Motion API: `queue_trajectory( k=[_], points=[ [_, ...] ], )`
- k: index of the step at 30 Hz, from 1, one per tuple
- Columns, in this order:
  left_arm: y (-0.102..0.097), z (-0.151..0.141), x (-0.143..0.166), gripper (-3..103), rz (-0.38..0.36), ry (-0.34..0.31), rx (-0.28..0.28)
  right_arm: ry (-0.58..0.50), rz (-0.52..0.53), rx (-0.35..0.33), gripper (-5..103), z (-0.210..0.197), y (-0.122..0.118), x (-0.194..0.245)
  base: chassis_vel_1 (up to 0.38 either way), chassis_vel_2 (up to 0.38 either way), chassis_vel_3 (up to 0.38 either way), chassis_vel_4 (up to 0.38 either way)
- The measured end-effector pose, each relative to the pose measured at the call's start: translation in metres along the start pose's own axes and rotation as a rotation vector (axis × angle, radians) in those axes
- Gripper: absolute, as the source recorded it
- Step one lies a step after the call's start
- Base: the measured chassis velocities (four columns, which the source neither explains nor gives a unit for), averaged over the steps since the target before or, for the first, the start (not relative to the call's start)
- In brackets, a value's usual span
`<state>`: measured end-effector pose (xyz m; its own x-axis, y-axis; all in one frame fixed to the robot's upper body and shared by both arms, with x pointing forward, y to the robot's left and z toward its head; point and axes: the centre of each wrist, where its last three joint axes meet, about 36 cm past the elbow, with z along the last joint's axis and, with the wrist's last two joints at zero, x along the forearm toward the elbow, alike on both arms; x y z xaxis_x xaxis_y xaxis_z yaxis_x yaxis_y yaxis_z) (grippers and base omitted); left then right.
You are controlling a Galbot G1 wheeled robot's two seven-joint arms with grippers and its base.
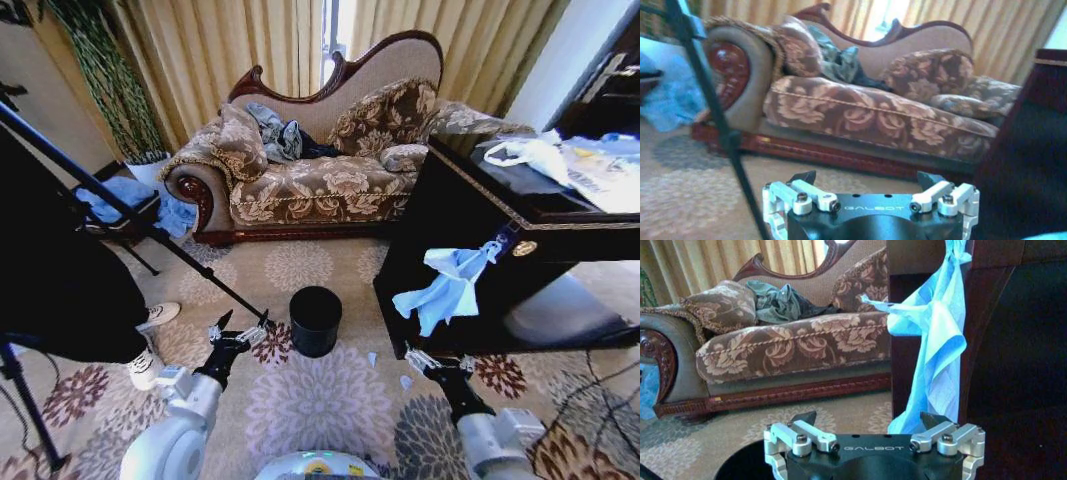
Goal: Place a garbage bag over the trash bin.
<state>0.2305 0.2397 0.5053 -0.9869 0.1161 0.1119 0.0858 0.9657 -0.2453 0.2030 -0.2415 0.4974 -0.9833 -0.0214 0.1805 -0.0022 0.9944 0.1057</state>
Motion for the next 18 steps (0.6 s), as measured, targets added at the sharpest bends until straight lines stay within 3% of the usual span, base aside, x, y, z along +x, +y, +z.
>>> queue_trajectory(
  k=[2, 3, 6, 9, 11, 15, 16, 18],
  points=[
    [-0.005, 0.006, 0.013, 100, -0.056, -0.030, 0.060, -0.029, -0.014, 0.006, 100, 0.002, -0.002, -0.002, 0.000, 0.000, 0.000, 0.000],
    [-0.005, 0.006, 0.013, 100, -0.056, -0.030, 0.060, -0.029, -0.014, 0.006, 100, 0.002, -0.002, -0.002, 0.000, 0.000, 0.000, 0.000],
    [-0.014, 0.022, 0.014, 100, -0.114, -0.179, 0.136, -0.121, -0.060, 0.035, 100, 0.011, -0.009, -0.009, 0.000, 0.000, 0.000, 0.000],
    [-0.015, 0.026, 0.005, 100, -0.119, -0.235, 0.140, -0.183, -0.093, 0.059, 100, 0.017, -0.014, -0.013, 0.000, 0.000, 0.000, 0.000],
    [-0.011, 0.022, 0.000, 100, -0.081, -0.232, 0.107, -0.223, -0.115, 0.076, 100, 0.021, -0.018, -0.016, 0.000, 0.000, 0.000, 0.000],
    [0.008, 0.006, -0.015, 100, 0.067, -0.148, -0.074, -0.247, -0.078, 0.115, 100, 0.027, -0.015, -0.009, 0.000, 0.000, 0.000, 0.000],
    [0.008, 0.006, -0.015, 100, 0.067, -0.148, -0.074, -0.247, -0.078, 0.115, 100, 0.027, -0.015, -0.009, 0.000, 0.000, 0.000, 0.000],
    [0.016, 0.002, -0.016, 100, 0.099, -0.097, -0.147, -0.239, -0.056, 0.114, 100, 0.026, -0.015, -0.006, 0.000, 0.000, 0.000, 0.000]
  ],
)
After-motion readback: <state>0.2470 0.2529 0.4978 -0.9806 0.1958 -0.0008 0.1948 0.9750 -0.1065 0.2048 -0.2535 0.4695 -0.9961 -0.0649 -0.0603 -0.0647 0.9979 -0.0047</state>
